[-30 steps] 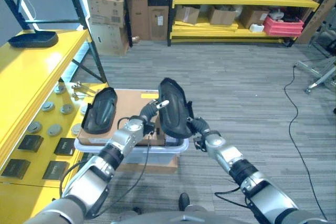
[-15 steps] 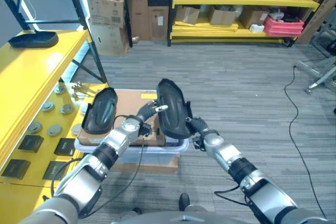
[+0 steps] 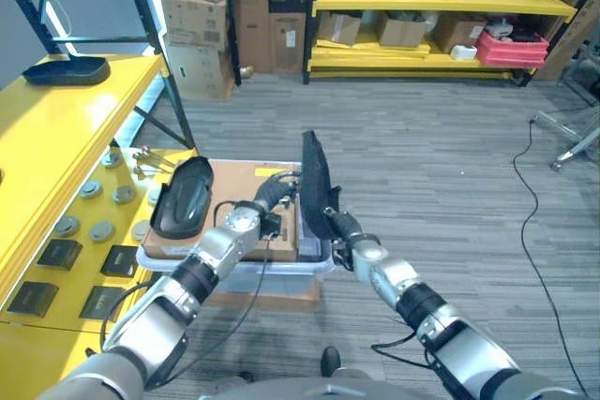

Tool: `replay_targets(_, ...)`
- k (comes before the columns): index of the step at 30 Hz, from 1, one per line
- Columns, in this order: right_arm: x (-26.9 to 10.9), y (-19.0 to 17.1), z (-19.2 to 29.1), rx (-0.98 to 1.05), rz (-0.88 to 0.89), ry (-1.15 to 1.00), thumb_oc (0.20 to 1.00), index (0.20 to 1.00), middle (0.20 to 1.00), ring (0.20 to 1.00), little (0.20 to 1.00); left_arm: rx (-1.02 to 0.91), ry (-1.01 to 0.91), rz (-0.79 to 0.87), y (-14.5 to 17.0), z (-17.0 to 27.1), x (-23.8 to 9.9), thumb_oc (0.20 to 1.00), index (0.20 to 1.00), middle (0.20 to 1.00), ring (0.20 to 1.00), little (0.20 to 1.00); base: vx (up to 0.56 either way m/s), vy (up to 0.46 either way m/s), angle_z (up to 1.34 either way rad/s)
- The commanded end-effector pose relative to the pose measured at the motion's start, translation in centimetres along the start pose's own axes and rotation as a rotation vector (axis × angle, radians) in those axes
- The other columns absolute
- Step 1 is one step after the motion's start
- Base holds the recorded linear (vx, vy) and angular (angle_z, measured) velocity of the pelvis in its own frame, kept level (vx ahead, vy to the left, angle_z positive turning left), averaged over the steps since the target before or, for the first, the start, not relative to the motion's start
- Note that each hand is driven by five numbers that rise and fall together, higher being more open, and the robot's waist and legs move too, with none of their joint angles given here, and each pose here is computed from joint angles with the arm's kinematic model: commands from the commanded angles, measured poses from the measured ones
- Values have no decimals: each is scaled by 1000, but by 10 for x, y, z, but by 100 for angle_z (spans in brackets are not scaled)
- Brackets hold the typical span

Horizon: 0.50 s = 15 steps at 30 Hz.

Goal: Move parts from the plastic box to the shelf.

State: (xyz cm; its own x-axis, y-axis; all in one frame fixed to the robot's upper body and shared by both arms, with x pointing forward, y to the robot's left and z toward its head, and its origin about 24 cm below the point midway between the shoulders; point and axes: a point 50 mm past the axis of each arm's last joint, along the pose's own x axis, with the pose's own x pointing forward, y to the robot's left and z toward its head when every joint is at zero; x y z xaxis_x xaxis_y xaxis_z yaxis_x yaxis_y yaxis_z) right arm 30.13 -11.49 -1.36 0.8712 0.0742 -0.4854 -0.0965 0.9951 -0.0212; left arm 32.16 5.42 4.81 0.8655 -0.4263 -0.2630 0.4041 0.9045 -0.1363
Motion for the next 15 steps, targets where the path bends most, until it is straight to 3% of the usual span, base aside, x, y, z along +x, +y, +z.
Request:
replay_targets(1,5,23,73,117,72,-254,200,200,200,200,200,-25,-190,-156,-44,47,12,200,200,200,200,200,0,0,0)
replay_targets(8,3,22,70,111,79,-283,200,200,200,200,200,-67,-252,-207,-50,53,7,200,200,200,200,200,0,0,0)
replay_targets(9,3,19,67,102,73,-283,200,200,200,200,200,-65,-266,-205,-51,54,5,1000,1000,1000,1000,1000,0,0,0)
replay_targets(15,5,13,60,53,56,-266,200,200,200,200,200,-119,-294,-117,-40,56,5,1000,1000,1000,1000,1000,0,0,0)
